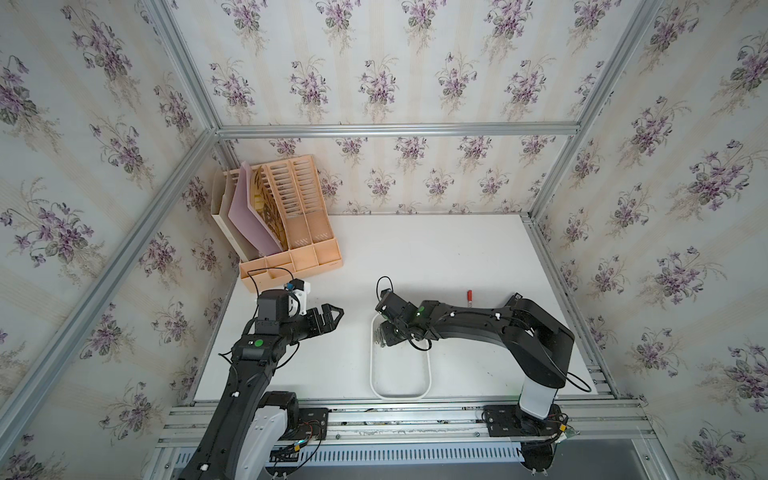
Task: Take out the screws from the storage box
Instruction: Pick up the screw from the storage box.
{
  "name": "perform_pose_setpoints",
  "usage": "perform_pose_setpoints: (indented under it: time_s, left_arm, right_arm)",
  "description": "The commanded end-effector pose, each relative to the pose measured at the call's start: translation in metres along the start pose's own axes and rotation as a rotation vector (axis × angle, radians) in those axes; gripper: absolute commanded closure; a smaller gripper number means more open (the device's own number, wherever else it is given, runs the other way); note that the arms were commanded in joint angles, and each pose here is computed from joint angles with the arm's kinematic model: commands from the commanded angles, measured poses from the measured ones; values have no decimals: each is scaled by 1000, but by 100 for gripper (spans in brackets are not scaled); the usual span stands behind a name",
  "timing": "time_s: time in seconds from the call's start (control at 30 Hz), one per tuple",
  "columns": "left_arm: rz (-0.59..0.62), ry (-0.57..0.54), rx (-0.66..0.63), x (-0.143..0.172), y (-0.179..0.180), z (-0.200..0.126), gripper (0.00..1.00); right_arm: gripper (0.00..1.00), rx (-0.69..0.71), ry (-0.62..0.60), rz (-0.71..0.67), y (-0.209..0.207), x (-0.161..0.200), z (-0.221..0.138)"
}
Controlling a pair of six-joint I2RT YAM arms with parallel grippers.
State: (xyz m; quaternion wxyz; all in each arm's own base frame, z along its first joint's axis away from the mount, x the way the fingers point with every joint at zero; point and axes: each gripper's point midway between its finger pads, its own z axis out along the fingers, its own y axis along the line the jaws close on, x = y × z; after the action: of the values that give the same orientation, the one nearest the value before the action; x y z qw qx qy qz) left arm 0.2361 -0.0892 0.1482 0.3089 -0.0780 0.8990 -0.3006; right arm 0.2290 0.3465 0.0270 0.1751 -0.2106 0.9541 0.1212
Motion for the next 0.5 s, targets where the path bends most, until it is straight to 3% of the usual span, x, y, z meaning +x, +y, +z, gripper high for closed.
perform_pose_setpoints:
  time_s: [0.0,0.23,0.47]
  left_arm:
    - [7,-11,-39,-1,8,2,0]
    - [-4,11,-47,0,10,4,0]
    - [-2,7,-43,0,9,3,0]
  right_arm:
    - [71,15,32,30,-10,2,8]
    - [84,14,36,27,-10,2,11]
    - [84,31,31,27,-13,1,9]
